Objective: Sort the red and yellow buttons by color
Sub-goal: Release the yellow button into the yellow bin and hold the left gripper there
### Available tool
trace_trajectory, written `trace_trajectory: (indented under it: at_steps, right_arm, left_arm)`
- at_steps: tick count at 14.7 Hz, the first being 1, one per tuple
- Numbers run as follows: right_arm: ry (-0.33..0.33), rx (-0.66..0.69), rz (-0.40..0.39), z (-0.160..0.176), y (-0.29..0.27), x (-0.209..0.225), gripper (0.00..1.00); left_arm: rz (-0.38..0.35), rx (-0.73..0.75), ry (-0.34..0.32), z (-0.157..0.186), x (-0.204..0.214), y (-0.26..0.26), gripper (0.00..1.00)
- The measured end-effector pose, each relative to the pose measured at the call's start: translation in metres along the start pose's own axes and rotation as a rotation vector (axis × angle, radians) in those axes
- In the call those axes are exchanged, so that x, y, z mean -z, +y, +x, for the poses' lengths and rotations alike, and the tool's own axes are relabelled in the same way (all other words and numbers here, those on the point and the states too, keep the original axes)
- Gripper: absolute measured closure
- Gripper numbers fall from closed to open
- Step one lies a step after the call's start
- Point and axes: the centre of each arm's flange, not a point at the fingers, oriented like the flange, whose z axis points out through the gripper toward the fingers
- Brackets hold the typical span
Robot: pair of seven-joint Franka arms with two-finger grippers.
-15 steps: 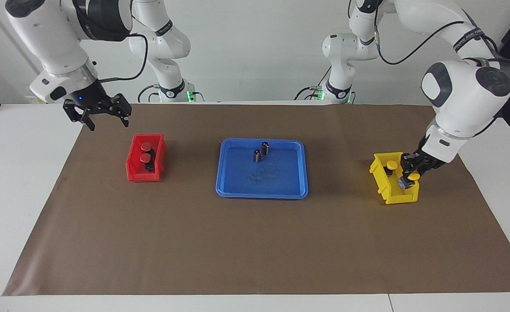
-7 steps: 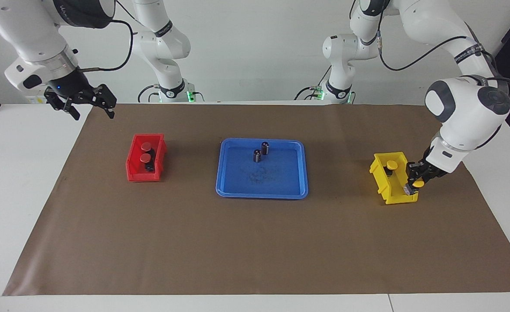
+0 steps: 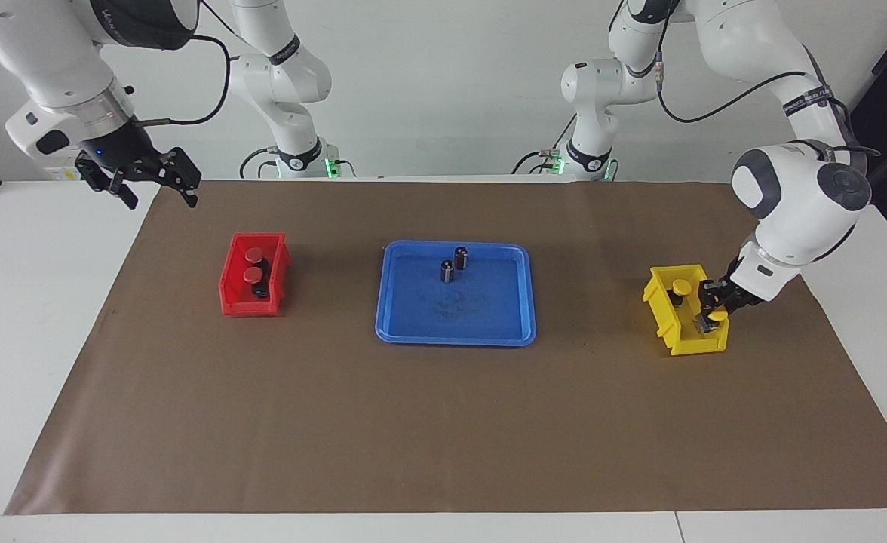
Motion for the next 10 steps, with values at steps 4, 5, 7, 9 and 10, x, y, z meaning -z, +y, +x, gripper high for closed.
trace_trajectory:
  at_steps: [4,5,7,9,10]
  right_arm:
    - [-0.003,-0.005,0.0,0.0,0.001,0.0,0.0]
    - [-0.003,-0.005,0.0,0.0,0.001,0.0,0.0]
    - [-0.003,-0.005,0.0,0.0,0.001,0.0,0.0]
    - [-0.003,-0.005,0.0,0.0,0.001,0.0,0.0]
    - [-0.003,-0.004,0.0,0.0,0.001,0.0,0.0]
  left_arm:
    - [-0.003,-0.011,-0.013,-0.002,-0.007,0.006,0.59]
    - [-0.004,-0.012,-0.016,-0.003,-0.009,0.007,0.59]
    - [-0.004,-0.013,-0.017,-0.006,-0.017,0.008,0.59]
    - [-0.003,-0.015,-0.011,-0.008,-0.024,0.008,0.59]
    - [-0.003,-0.015,-0.008,-0.008,-0.027,0.009,0.59]
